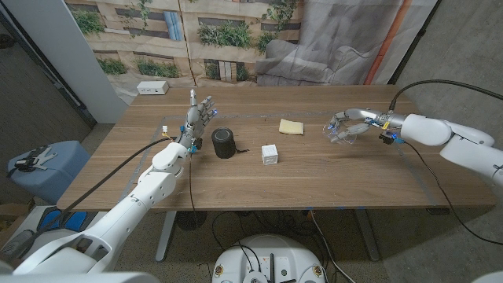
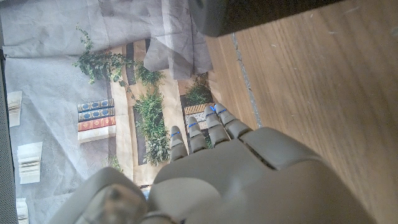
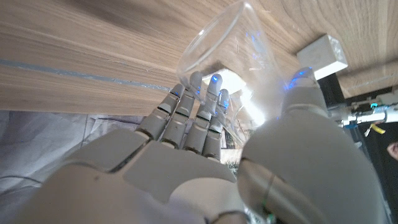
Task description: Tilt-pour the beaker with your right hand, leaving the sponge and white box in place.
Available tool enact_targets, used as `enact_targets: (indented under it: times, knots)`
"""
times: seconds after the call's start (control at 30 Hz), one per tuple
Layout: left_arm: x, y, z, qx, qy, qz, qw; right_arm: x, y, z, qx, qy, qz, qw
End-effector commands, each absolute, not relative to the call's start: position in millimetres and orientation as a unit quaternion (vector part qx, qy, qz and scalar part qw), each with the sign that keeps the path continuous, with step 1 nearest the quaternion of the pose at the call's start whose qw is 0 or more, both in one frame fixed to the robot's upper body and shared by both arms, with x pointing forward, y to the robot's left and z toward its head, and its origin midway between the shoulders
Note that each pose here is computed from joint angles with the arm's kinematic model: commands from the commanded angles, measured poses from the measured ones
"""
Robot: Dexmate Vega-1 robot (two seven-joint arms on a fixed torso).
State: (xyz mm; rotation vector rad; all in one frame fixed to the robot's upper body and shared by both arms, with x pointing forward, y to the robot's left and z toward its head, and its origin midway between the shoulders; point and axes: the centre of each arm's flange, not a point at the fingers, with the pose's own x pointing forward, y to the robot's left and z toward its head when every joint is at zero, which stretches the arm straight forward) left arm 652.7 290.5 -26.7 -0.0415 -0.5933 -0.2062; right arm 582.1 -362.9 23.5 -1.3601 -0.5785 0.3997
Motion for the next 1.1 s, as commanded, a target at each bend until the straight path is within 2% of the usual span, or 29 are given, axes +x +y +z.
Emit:
enact_targets:
  times: [0.03,1.1]
  knots:
    - [653,291,-27,-0.020,-0.292,-0.102,0.951,582,-374,14,-0.509,-0.302,0.148,0.792]
    - [653,291,-27,-0.020,-0.292,-0.102,0.951,591,-357,-36,-0.346,-0.374,0.096,0.855]
